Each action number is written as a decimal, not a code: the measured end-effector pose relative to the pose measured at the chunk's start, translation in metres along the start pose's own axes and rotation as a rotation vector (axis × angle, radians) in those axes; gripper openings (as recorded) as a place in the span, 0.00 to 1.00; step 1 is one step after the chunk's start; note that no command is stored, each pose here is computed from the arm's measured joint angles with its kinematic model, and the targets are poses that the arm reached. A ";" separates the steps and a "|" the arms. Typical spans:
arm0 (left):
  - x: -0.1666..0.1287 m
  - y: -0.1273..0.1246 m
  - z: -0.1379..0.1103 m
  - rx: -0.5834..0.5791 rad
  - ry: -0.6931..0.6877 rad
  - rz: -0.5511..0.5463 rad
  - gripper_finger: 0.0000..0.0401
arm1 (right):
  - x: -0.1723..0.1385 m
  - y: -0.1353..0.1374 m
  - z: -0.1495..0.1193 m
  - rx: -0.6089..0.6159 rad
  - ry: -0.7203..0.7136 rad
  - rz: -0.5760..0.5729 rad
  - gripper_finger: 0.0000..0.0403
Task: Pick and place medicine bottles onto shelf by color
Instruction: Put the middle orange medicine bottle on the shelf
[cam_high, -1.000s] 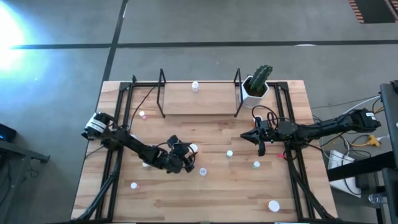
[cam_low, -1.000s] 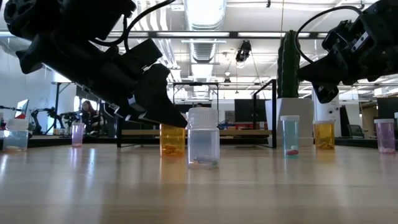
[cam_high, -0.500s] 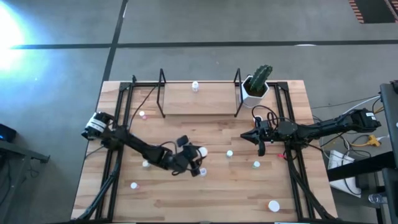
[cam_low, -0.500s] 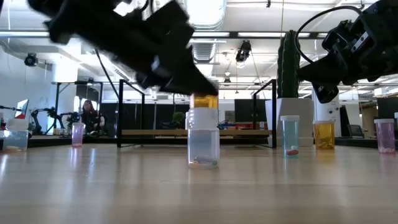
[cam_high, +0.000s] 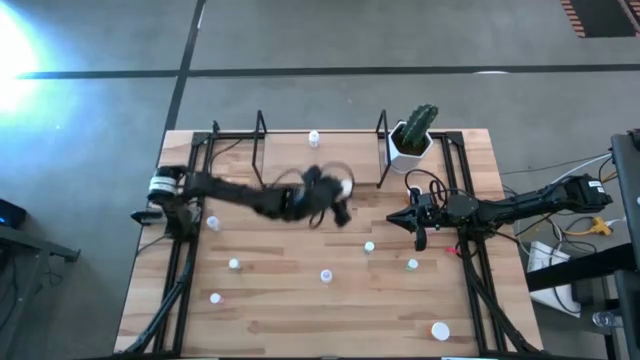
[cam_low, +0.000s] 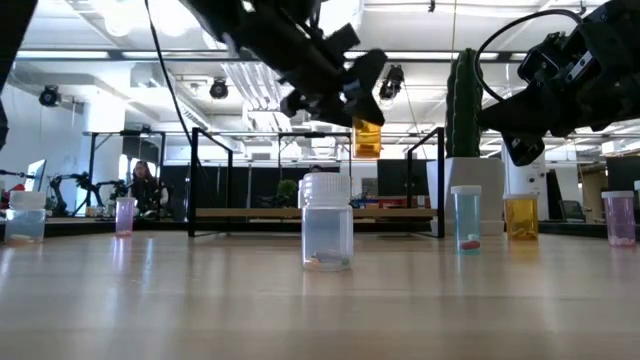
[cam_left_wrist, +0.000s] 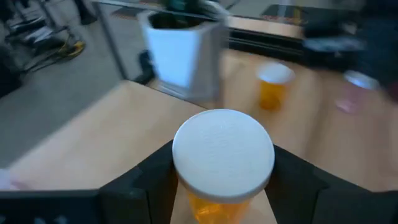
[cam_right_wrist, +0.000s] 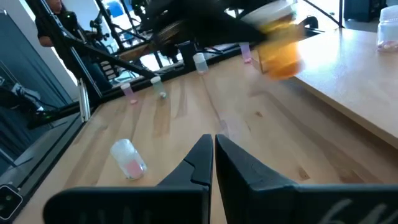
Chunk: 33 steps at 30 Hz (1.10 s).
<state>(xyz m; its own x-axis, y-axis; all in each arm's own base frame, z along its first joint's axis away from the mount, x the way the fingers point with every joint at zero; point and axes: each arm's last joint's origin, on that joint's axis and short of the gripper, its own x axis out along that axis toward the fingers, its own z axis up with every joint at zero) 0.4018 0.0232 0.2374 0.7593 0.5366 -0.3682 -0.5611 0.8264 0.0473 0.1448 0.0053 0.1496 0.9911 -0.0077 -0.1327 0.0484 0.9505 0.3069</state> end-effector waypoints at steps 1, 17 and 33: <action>0.009 0.009 0.006 -0.013 -0.003 0.007 0.46 | 0.000 0.000 0.000 0.000 0.000 0.000 0.02; 0.118 0.095 0.015 -0.104 0.038 0.169 0.46 | 0.000 0.000 0.000 -0.004 0.000 0.000 0.02; 0.135 0.121 0.007 -0.192 0.066 0.153 0.46 | 0.000 0.000 0.000 -0.004 0.000 0.000 0.02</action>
<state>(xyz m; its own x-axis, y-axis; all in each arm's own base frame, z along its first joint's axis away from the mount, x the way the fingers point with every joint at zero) 0.4388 0.1971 0.1999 0.6413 0.6355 -0.4301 -0.7249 0.6855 -0.0680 0.1448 0.0053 0.1496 0.9911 -0.0078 -0.1327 0.0480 0.9518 0.3030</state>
